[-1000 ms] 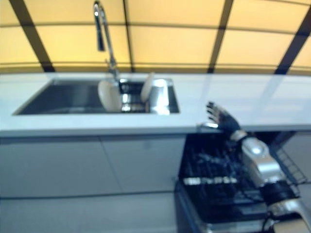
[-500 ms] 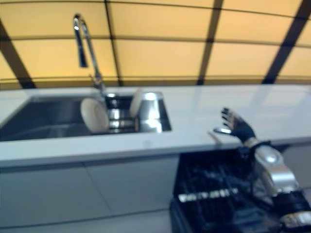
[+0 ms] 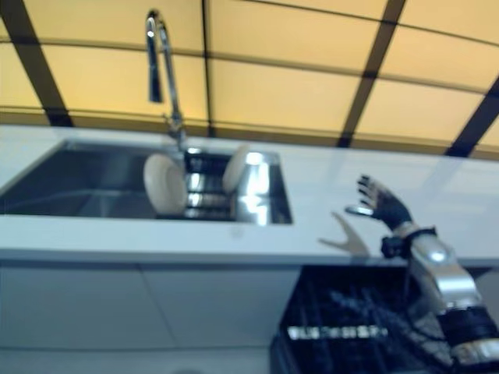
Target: Take plates into dishwasher
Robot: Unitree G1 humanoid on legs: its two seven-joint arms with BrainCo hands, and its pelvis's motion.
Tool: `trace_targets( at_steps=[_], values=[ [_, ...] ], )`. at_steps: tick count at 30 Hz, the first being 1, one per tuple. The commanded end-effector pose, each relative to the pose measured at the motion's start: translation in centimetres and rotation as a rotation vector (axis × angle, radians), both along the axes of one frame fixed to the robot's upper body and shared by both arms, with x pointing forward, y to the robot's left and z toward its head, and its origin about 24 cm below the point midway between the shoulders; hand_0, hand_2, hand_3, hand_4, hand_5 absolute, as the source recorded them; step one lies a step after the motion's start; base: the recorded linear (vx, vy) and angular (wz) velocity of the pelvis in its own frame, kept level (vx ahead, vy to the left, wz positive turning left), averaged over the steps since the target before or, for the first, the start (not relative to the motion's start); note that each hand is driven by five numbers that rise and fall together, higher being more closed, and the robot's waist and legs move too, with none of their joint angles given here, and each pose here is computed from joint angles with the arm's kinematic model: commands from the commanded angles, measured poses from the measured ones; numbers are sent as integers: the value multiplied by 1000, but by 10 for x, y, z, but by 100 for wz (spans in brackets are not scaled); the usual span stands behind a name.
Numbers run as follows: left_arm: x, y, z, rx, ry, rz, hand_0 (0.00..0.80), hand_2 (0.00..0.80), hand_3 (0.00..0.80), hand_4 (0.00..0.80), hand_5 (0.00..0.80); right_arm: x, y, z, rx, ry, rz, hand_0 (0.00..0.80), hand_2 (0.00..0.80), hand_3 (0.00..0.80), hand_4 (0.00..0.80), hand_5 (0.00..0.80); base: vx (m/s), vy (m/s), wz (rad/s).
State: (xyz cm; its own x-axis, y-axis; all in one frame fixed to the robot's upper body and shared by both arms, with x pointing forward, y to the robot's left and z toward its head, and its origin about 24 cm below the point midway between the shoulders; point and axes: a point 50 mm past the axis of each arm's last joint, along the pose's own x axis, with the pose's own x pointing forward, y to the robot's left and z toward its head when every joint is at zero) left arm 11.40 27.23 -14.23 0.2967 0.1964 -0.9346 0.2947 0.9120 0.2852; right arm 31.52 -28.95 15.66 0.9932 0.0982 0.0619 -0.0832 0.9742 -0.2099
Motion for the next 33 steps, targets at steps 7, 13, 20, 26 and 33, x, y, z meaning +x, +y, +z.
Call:
trace_targets(
  at_steps=[7,13,20,26,33],
  values=[
    [2,14,6,78,23,-27,0,0,0,0,0,5,-19,16,-51,-16,-243,0,0,0,0,0,15,-1,0],
    [6,18,8,113,58,-88,0,0,0,0,0,7,-23,14,-34,21,-289,0,0,0,0,0,56,-29,-1],
    [5,16,6,125,64,-55,0,0,0,0,0,9,-31,24,-46,47,-309,0,0,0,0,0,53,0,3],
    [24,0,8,84,-58,28,0,0,0,0,0,13,-31,27,-93,63,-306,0,0,0,0,0,71,174,-14],
    [49,10,23,107,-83,-90,0,0,0,0,0,18,-30,33,-69,38,-295,0,0,0,0,0,72,228,-50]
  ],
)
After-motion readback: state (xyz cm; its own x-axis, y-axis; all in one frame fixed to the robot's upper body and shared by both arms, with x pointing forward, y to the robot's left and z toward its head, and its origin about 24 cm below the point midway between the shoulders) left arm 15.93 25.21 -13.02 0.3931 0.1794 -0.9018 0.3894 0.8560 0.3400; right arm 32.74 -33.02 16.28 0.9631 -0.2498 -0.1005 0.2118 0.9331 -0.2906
